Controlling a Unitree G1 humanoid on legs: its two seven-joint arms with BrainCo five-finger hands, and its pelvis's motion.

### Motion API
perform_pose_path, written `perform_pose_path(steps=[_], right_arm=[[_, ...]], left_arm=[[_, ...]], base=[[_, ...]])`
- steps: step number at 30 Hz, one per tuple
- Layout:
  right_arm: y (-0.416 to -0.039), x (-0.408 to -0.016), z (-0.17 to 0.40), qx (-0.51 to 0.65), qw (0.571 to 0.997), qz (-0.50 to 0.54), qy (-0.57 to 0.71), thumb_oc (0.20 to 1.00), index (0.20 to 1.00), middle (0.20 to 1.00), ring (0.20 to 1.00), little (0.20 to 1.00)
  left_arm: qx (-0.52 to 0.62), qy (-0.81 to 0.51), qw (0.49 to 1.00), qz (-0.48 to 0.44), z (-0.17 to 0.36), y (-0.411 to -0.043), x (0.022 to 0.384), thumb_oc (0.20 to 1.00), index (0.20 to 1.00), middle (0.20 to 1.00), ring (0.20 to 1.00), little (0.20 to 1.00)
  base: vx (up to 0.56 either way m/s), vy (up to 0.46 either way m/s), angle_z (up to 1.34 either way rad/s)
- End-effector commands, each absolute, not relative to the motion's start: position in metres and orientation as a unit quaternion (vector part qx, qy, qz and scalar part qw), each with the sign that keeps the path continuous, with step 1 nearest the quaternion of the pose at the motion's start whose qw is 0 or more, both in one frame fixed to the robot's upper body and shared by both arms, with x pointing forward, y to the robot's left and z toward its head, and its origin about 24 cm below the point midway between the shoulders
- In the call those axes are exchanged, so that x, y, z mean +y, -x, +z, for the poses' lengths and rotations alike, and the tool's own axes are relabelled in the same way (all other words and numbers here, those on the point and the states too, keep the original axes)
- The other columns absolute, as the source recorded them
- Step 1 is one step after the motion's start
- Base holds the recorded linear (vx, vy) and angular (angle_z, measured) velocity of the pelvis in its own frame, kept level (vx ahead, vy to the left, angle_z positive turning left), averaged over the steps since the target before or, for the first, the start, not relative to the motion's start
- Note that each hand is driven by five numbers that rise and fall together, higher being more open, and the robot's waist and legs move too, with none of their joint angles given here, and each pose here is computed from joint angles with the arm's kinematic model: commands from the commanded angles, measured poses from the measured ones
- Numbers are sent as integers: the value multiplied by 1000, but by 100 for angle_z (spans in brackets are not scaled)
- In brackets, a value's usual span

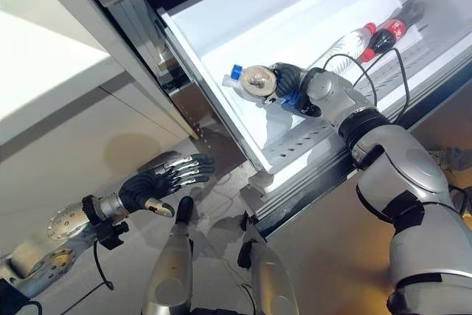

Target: Take the drinks into the refrigerator

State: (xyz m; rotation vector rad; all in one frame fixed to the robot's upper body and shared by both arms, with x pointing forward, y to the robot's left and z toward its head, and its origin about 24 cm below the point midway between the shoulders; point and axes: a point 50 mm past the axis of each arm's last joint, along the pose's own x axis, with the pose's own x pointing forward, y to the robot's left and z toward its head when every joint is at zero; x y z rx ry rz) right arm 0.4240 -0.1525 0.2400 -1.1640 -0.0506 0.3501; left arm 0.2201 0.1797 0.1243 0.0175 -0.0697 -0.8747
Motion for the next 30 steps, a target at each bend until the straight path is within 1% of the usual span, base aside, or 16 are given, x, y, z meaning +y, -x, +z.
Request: perform_pose_path(steps=[1,4,11,19,20,22,27,30], right_arm=[[-427,-159,259,-44,792,117,597,200,200,200,200,200],[-429,-156,259,-44,775,102,623,200,200,200,200,200],[-431,-166,255,-24,773,77,629,200,200,200,200,200],[-431,-157,259,-35,774,85,627,200,200,200,200,200],[-431,-156,259,-34,774,87,626,416,416,416,416,416],[-431,-156,258,-32,776,89,624,1000,1000,1000,1000,1000],[-431,-156,260,-35,786,91,611,1000,1000,1000,1000,1000],[-429,-151,270,-59,796,96,594,1000,1000,1000,1000,1000]], left_arm=[[-98,-39,890,-443,151,-203,173,1000,1000,1000,1000,1000],[-110,-38,897,-427,152,-203,174,1000,1000,1000,1000,1000],[-129,-37,900,-416,156,-204,173,1000,1000,1000,1000,1000],[-148,-26,900,-410,162,-205,170,1000,1000,1000,1000,1000],[-150,-24,899,-410,163,-205,170,1000,1000,1000,1000,1000],[-152,-20,899,-411,164,-205,169,1000,1000,1000,1000,1000],[-161,-21,895,-416,170,-206,168,1000,1000,1000,1000,1000],[-165,-24,892,-420,173,-207,169,1000,1000,1000,1000,1000]], base=[[0,0,0],[-12,-3,-3],[-10,3,2],[-3,3,0],[-18,12,-3],[-9,7,-2],[0,0,0],[-5,6,-1]])
